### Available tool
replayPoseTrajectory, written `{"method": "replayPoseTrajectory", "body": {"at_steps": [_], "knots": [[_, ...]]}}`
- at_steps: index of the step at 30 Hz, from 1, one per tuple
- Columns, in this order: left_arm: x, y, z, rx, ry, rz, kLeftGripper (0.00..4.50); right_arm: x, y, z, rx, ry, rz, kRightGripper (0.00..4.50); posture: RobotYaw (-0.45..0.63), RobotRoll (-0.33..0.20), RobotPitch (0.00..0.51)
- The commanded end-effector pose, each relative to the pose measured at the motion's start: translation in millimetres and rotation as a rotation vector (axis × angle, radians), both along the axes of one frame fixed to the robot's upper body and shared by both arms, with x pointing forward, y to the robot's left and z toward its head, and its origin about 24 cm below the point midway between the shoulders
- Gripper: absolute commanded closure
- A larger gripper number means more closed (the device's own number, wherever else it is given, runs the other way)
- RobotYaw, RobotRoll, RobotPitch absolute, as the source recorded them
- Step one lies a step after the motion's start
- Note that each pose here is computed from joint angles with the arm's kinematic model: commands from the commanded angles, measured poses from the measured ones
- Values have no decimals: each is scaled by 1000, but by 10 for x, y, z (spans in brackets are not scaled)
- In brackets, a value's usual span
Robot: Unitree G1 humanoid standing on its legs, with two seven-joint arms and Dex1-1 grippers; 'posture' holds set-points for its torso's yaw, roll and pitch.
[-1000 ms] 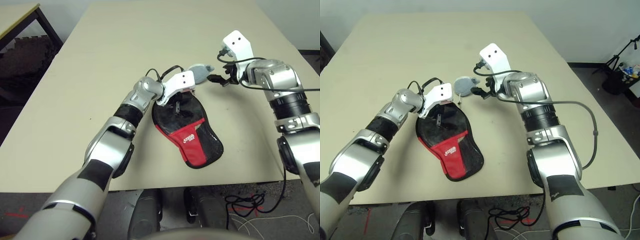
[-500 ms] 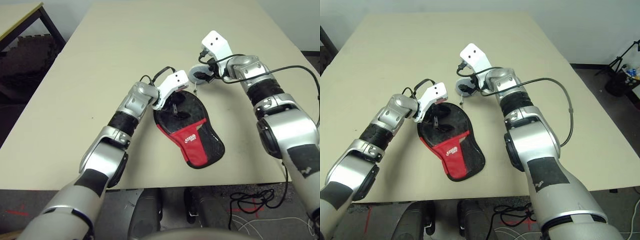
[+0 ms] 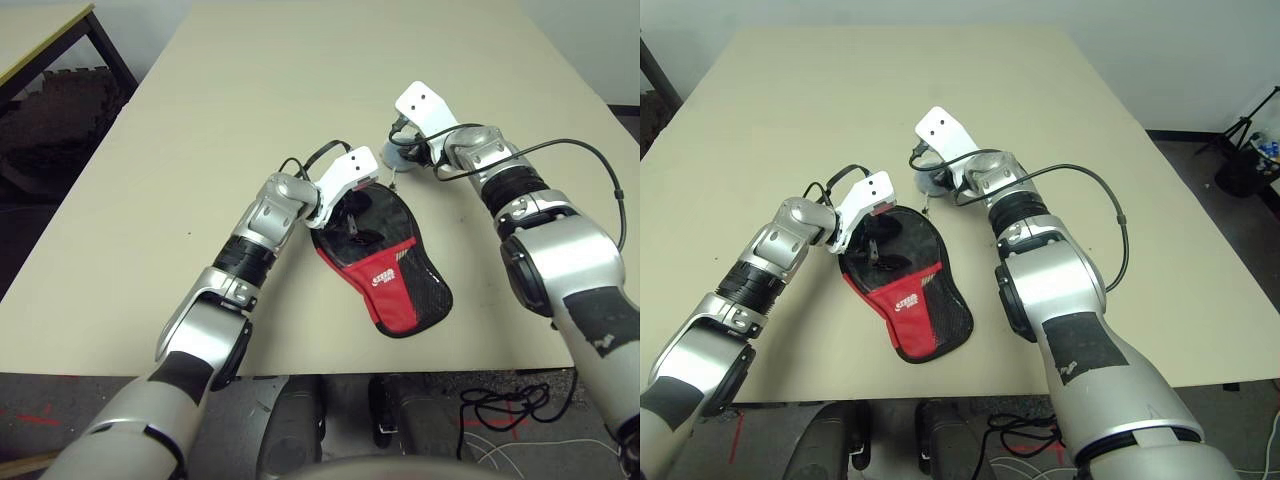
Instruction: Store the ping-pong paddle in its case and zip it.
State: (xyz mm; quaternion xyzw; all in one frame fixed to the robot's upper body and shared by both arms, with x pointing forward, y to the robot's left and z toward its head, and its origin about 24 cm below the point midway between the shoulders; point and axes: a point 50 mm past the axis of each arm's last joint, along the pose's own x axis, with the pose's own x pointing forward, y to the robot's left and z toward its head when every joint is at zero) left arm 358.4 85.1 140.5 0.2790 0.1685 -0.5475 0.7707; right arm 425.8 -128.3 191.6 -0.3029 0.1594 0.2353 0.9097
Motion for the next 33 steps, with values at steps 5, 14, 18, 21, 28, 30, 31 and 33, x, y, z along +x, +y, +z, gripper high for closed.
{"method": "replayPoseTrajectory", "body": {"at_steps": [5, 14, 18, 21, 28, 30, 31, 33], "knots": [[82, 59, -245, 104, 26, 102, 0, -71, -425, -65, -86, 118, -33, 4482, 36, 0, 148], [130, -12, -321, 95, 49, 121, 0, -888, -841, -83, -168, 298, 40, 4482, -48, 0, 144], [137, -81, -338, 85, 54, 103, 0, -1321, -877, -140, -208, 384, 59, 4482, -91, 0, 142], [145, -123, -341, 78, 57, 94, 0, -1568, -896, -160, -216, 429, 54, 4482, -104, 0, 142], [154, -178, -352, 66, 60, 77, 0, -2133, -920, -233, -247, 597, 75, 4482, -157, 0, 143], [155, -191, -356, 65, 60, 72, 0, -2220, -946, -235, -253, 620, 65, 4482, -169, 0, 144], [154, -200, -359, 63, 62, 69, 0, -2247, -970, -237, -258, 631, 50, 4482, -173, 0, 144], [152, -219, -368, 61, 63, 64, 0, -2294, -1005, -249, -265, 660, 43, 4482, -181, 0, 144]]}}
